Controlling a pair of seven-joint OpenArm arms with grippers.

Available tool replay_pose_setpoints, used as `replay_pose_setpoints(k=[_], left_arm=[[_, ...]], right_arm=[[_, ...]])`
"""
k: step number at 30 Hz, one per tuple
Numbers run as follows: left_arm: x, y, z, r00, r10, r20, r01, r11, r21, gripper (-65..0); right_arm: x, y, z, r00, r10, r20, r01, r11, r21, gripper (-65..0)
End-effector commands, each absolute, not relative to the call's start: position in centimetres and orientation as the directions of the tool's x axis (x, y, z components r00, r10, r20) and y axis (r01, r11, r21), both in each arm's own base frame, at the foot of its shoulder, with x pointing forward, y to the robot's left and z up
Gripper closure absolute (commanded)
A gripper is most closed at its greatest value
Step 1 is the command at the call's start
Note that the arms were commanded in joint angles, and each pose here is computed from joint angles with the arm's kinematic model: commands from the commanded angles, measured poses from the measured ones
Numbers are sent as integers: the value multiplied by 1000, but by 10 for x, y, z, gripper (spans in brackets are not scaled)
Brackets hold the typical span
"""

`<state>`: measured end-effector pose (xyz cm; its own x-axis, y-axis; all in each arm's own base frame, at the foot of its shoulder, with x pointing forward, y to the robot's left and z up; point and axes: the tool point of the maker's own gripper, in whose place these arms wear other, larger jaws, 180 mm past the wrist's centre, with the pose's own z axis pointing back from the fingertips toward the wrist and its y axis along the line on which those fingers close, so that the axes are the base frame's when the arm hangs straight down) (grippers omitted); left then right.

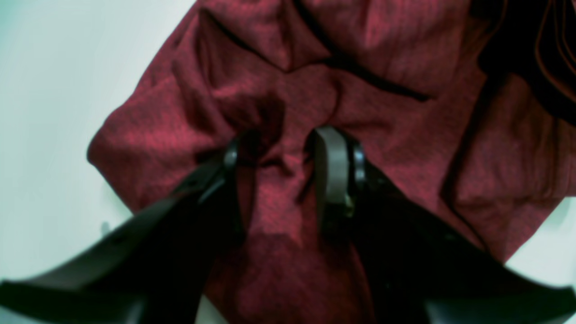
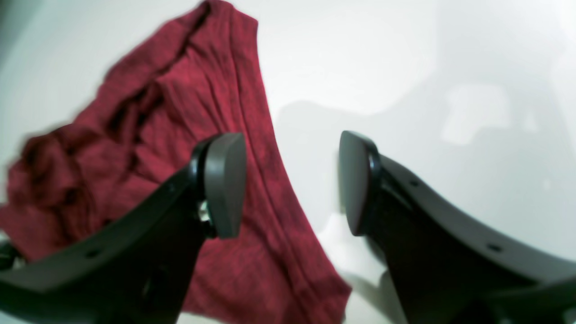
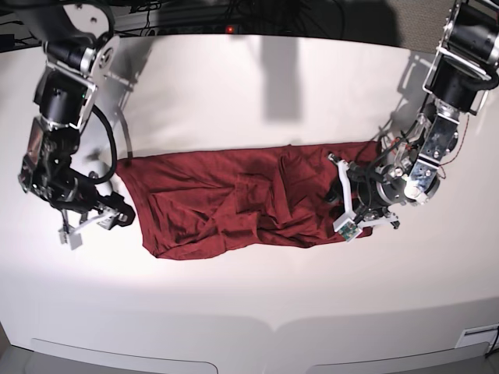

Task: Fold the T-shirt properly
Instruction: 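Grasp the strip's other end with the right gripper and lift it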

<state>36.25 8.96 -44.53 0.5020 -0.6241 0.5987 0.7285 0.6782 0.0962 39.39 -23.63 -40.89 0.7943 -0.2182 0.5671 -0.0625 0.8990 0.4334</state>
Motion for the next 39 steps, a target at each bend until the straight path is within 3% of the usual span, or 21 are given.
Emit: replay_pose_setpoints(k=[1, 9, 16, 18, 22, 23, 28, 39], left_arm=[[355, 106, -457, 525, -680, 512, 734, 666, 131, -215], [354, 108, -458, 529, -682, 505, 734, 666, 131, -215], [354, 108, -458, 530, -683, 502, 734, 666, 131, -215], [354, 108, -458, 530, -683, 502, 734, 666, 131, -215], [354, 107, -458, 530, -682, 505, 734, 667, 131, -215], [354, 107, -458, 530, -682, 505, 734, 667, 131, -215], [355, 107, -457, 529, -682, 505, 734, 667, 131, -215], [366, 87, -428, 451, -684, 573, 751, 638, 171, -215]], right_arm=[[410, -236, -395, 772, -200, 603, -97, 901, 423, -331], [397, -175, -426, 862, -94, 498, -176, 867, 467, -331], [394, -148, -421, 874, -126, 470, -184, 808, 559, -329], [394, -150, -421, 874, -125, 470, -183, 811, 556, -273], [398, -148, -418, 861, -140, 489, -185, 809, 558, -22], [402, -147, -416, 851, -153, 502, -186, 807, 561, 0], [412, -119, -397, 828, -202, 523, -219, 742, 634, 0], [425, 11, -320, 766, -166, 621, -443, 563, 697, 0]])
